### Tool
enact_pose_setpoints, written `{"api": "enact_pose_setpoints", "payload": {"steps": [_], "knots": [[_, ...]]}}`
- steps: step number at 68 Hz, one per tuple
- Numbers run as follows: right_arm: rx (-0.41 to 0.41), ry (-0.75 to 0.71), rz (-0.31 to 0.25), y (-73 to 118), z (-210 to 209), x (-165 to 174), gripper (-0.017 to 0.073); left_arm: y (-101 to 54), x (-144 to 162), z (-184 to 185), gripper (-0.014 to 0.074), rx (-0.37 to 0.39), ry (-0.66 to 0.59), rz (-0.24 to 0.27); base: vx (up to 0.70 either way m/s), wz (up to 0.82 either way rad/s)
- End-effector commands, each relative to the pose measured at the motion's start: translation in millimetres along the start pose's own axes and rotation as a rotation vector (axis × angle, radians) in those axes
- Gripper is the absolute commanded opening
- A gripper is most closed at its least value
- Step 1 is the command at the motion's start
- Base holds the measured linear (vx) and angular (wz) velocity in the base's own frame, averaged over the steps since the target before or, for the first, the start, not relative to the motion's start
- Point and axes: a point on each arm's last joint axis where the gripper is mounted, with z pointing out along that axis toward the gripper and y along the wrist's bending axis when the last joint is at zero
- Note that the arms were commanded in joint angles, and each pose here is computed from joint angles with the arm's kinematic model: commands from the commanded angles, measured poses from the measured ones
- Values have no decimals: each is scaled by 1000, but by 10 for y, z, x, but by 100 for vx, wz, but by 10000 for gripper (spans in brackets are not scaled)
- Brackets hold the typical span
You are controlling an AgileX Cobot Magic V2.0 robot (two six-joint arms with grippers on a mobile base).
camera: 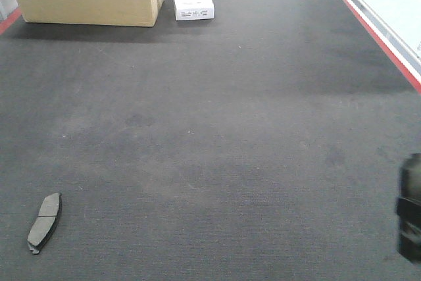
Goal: Move and align brake pads A on conveyor
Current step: 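Lower the right gripper's brake pad onto the belt and open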
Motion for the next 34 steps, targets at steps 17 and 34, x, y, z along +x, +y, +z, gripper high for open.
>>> {"api": "enact_pose_setpoints", "payload": {"steps": [17,34], "knots": [[28,245,-7,108,855,-522,15,-5,-144,-34,460,6,-95,-4,0,0],[48,433,-40,145,1523,-584,24,-5,-144,-34,460,6,-95,-4,0,0]]}}
